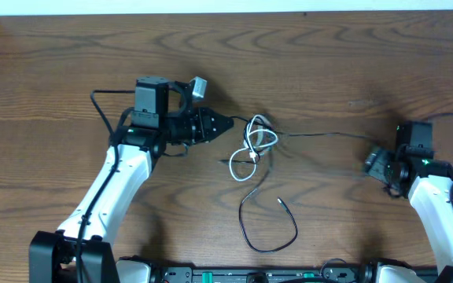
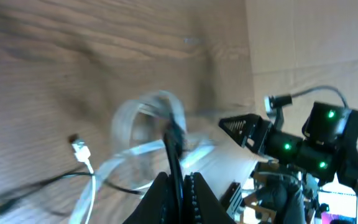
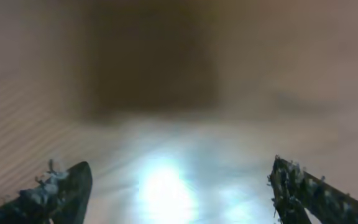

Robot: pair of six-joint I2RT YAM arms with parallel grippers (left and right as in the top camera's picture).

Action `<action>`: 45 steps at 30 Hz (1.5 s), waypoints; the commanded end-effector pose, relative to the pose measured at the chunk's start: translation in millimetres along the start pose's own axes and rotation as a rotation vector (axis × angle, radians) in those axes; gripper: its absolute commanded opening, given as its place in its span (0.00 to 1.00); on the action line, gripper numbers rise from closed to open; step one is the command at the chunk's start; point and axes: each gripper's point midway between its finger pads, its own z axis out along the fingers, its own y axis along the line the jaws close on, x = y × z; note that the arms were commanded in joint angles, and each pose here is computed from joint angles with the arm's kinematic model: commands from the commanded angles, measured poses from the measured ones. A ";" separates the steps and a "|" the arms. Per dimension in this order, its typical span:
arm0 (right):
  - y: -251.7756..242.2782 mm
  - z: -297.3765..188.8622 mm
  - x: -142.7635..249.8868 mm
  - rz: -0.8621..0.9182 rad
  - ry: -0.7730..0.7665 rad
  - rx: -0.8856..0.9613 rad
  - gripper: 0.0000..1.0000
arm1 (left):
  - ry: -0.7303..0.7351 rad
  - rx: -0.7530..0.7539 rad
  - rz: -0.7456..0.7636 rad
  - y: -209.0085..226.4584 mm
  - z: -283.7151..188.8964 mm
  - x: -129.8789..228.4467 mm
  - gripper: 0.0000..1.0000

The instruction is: Untangle cables

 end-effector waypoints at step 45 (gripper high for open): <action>45.5 -7.9 31.1 -0.166 0.140 -0.284 0.86 | 0.079 -0.349 0.188 38.8 72.2 41.1 0.36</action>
